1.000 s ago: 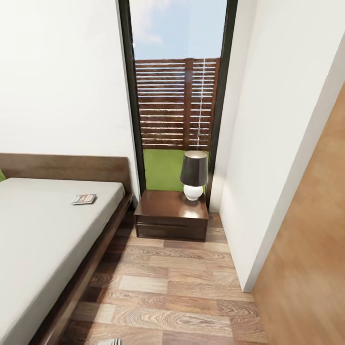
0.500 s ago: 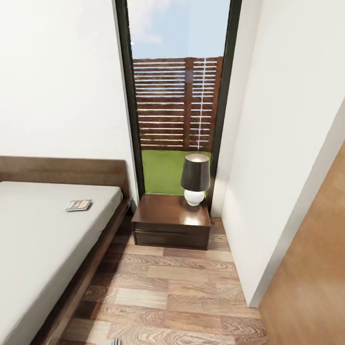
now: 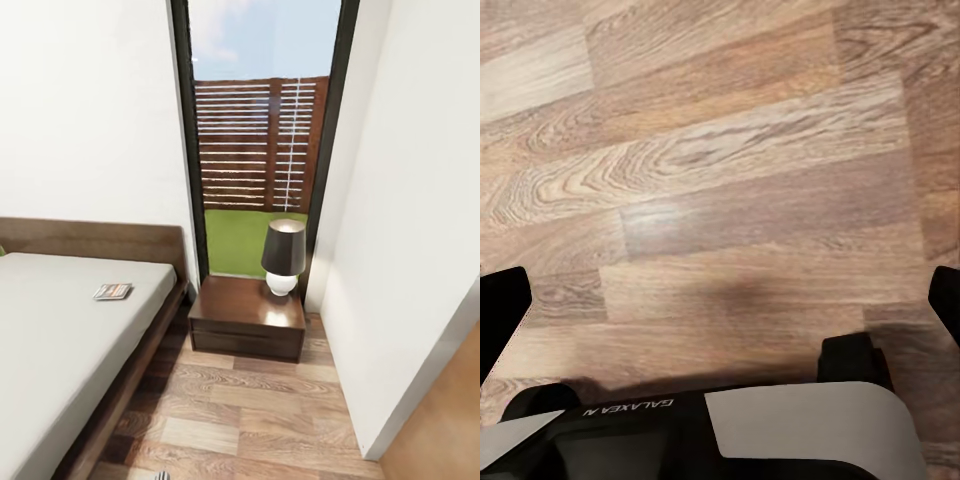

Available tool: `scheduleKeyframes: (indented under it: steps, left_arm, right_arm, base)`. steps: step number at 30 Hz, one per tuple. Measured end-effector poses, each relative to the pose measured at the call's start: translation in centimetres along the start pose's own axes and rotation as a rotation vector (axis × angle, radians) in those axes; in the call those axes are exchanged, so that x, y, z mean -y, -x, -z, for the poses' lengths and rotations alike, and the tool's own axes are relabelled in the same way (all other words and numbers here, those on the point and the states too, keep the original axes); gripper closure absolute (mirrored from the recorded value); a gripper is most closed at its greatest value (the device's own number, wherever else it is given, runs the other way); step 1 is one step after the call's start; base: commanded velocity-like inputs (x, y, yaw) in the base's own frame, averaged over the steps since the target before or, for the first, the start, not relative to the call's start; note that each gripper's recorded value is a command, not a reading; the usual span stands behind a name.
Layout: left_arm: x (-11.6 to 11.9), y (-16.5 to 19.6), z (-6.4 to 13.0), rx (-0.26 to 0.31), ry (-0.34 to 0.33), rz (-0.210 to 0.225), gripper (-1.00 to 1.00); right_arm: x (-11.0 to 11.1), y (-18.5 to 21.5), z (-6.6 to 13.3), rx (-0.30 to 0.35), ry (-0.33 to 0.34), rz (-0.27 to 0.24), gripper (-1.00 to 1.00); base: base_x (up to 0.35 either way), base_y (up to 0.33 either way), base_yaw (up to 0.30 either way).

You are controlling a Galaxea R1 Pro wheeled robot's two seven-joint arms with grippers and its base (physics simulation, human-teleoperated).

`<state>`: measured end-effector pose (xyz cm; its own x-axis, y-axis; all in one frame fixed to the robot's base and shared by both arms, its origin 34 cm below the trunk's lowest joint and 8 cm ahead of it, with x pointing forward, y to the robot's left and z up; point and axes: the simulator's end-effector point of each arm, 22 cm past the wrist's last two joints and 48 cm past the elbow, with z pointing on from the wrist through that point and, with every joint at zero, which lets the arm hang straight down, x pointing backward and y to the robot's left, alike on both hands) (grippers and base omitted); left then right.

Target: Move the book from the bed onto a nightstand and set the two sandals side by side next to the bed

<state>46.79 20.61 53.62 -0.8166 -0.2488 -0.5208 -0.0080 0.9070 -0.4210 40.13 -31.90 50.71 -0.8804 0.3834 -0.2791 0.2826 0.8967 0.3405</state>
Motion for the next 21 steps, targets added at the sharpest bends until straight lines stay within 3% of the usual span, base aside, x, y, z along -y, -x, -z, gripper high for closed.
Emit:
scheduleKeyframes:
  steps: [21]
  left_arm:
    - [0.0, 0.0, 0.0, 0.0, 0.0, 0.0, -1.0]
  right_arm:
    - [0.01, 0.0, 0.0, 0.0, 0.0, 0.0, -1.0]
  base:
    - [0.29, 0.0, 0.002]
